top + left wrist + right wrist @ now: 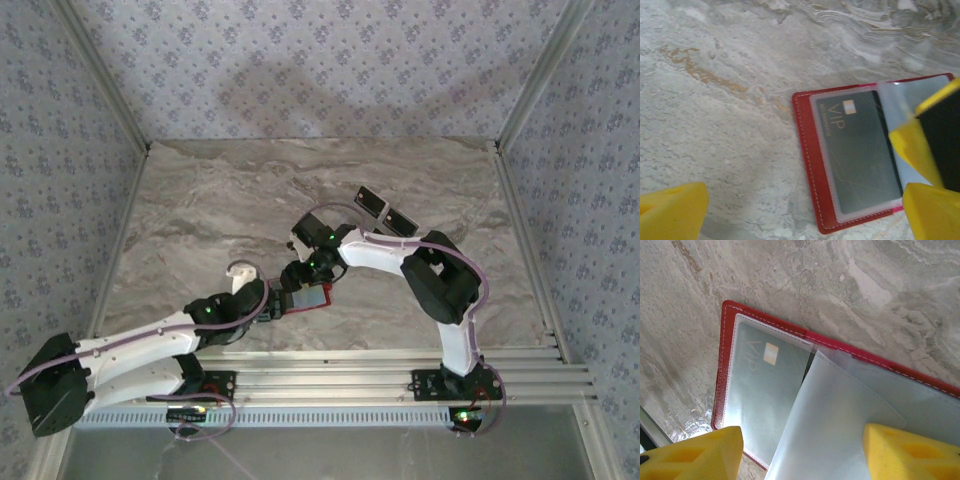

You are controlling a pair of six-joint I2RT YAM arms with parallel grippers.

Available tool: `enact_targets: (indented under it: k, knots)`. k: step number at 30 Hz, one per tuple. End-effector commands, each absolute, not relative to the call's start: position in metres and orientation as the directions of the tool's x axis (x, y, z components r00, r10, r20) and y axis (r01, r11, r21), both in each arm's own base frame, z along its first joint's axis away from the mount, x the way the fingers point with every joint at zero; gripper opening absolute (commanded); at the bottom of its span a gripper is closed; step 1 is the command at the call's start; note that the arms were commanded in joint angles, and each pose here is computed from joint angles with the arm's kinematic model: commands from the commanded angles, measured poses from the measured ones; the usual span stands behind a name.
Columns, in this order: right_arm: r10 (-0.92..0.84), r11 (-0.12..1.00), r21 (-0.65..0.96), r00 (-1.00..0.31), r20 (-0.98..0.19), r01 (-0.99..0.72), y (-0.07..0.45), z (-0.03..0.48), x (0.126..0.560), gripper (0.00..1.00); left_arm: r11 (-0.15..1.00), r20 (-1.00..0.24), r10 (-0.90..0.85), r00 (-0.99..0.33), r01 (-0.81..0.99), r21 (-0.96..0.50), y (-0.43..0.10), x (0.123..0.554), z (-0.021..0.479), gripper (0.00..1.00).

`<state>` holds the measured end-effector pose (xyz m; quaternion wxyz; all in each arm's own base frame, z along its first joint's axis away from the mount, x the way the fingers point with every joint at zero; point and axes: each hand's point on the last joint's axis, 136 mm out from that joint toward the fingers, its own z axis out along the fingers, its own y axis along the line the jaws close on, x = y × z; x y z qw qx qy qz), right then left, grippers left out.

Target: Put the credit cards into the card holder

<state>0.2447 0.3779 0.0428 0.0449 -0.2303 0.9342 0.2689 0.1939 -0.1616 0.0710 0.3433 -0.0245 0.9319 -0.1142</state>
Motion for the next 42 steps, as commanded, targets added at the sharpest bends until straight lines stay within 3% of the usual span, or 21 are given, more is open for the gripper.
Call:
enact_targets:
  k: [1,14,42]
  knots:
    - [-0.397,0.753,0.503,-0.902,-0.168,-0.424,0.38,0.036,0.239,0.67,0.96,-0.672,-0.154,-0.725,0.051,-0.275,-0.171,0.197,0.08,1.0]
    - [-0.388,0.751,0.514,-0.907,-0.164,-0.415,0.384,0.038,0.241,0.67,0.954,-0.693,-0.082,-0.716,0.145,-0.263,-0.198,0.2,0.079,0.99]
    - [-0.378,0.736,0.535,-0.907,-0.184,-0.415,0.388,0.053,0.244,0.67,0.996,-0.664,0.027,-0.748,0.079,-0.049,-0.191,0.207,0.047,0.99]
